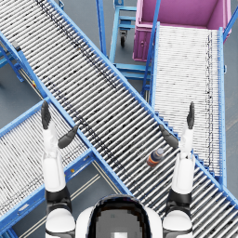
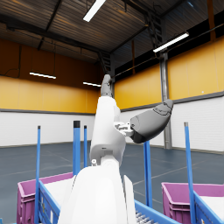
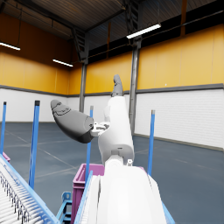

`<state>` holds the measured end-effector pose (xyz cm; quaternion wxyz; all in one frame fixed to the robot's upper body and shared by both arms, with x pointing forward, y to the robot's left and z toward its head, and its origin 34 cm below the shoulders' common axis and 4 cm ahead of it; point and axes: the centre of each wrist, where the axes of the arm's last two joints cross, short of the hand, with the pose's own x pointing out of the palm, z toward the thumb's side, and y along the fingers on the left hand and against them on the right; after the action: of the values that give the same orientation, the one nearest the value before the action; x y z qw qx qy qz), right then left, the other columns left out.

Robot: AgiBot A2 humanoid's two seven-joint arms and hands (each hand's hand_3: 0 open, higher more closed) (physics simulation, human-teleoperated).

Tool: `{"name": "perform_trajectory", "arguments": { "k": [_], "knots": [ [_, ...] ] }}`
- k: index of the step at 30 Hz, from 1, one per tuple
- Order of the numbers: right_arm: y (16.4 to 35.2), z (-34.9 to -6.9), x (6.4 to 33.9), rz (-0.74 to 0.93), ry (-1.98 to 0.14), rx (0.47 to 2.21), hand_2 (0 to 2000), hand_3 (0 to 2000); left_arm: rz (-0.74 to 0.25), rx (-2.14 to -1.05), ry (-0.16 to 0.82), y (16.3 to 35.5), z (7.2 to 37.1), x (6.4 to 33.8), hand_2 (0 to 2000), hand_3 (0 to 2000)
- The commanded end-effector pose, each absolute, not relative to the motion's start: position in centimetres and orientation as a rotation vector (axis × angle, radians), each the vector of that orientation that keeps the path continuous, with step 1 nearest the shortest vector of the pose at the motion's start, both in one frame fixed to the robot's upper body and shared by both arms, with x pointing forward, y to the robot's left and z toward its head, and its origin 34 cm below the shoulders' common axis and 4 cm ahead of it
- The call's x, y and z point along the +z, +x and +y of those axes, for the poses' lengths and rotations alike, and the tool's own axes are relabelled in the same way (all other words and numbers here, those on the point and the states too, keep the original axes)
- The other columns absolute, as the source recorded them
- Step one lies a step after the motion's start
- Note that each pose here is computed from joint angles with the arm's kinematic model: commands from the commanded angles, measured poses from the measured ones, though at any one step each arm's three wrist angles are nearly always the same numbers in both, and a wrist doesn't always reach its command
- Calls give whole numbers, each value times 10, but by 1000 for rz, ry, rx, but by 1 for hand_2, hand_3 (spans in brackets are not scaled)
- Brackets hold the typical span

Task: Pick up the oil and place it on the left assembly line, put the cola on the right, and keep Sprite still

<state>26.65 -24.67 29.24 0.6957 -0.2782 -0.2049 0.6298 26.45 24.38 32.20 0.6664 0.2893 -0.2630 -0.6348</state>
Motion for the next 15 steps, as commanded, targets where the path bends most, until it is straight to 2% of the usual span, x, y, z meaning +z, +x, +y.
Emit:
{"name": "perform_trajectory", "arguments": {
  "k": [1,15],
  "knots": [
    [266,-248,294,-463,-625,1397,0,0,-601,-1432,661,265,243,325,0,0],
    [266,-248,292,-464,-614,1395,0,0,-601,-1435,643,263,242,320,0,0]
  ]
}}
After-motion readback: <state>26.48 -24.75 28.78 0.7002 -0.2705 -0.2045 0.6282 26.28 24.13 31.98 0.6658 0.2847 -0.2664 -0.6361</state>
